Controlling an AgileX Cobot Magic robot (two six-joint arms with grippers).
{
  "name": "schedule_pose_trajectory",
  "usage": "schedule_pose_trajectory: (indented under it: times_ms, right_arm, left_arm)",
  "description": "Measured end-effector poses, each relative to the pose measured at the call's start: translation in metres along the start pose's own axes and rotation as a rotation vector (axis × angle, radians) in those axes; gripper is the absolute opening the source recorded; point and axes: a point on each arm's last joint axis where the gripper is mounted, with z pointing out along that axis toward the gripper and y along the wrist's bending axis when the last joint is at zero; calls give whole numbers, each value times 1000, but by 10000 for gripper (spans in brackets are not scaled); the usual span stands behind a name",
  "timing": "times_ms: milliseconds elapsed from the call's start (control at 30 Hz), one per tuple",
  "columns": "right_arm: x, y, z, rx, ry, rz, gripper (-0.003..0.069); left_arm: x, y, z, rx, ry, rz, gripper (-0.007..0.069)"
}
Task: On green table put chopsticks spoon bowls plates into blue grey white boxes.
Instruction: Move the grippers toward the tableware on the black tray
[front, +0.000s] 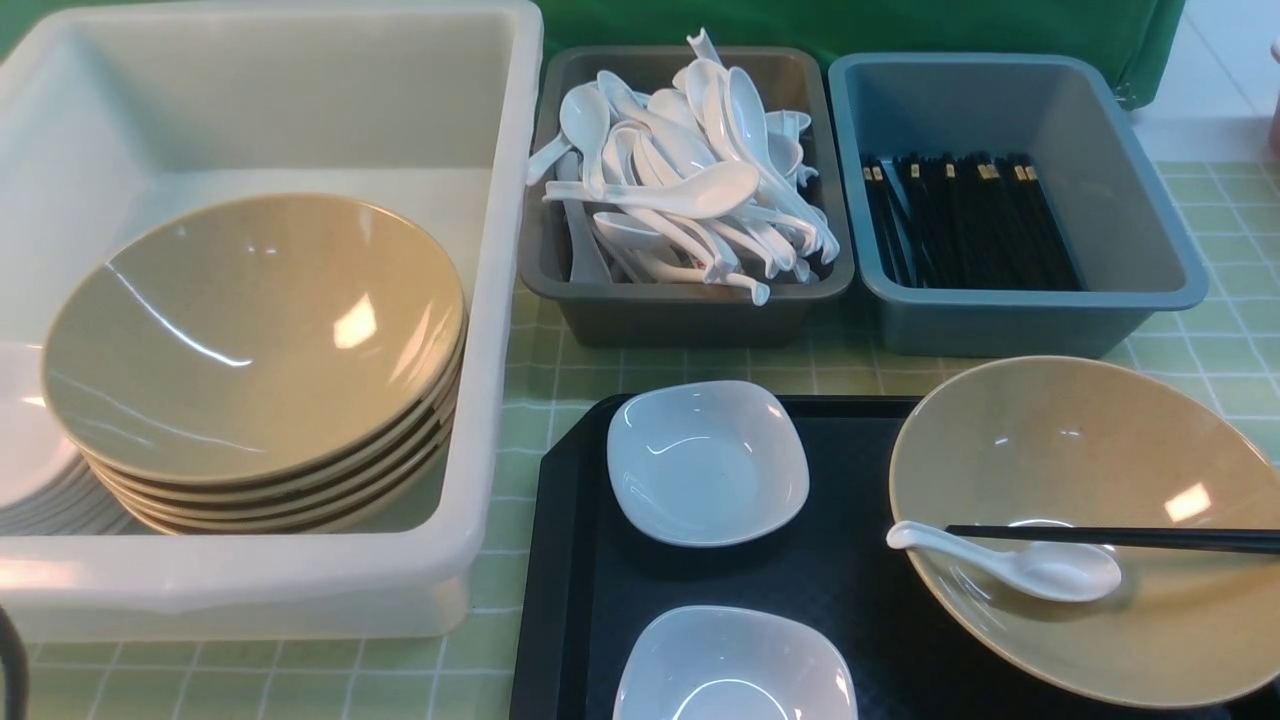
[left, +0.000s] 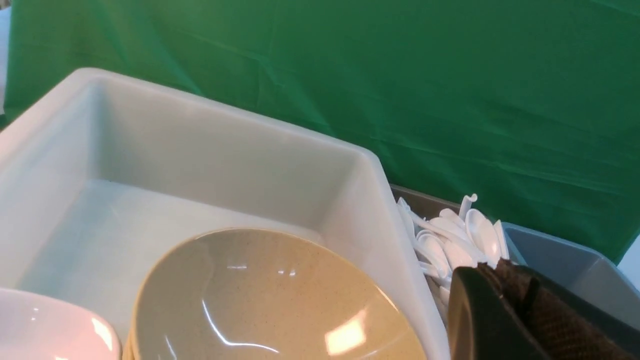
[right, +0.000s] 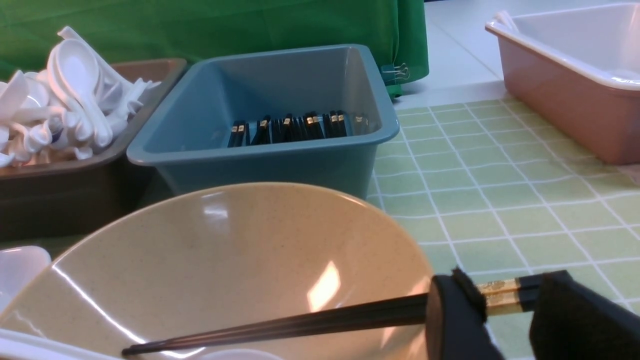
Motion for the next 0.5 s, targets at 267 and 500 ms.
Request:
schedule_pose_trajectory:
  times_ms: [267, 500]
  right_arm:
    - [-5, 1, 0, -13, -54, 141, 236]
    - [-20, 3, -2, -68, -217, 260, 236]
  left_arm:
    - [1, -1, 3, 15, 19, -48, -1]
    - [2, -2, 4, 22, 37, 20, -1]
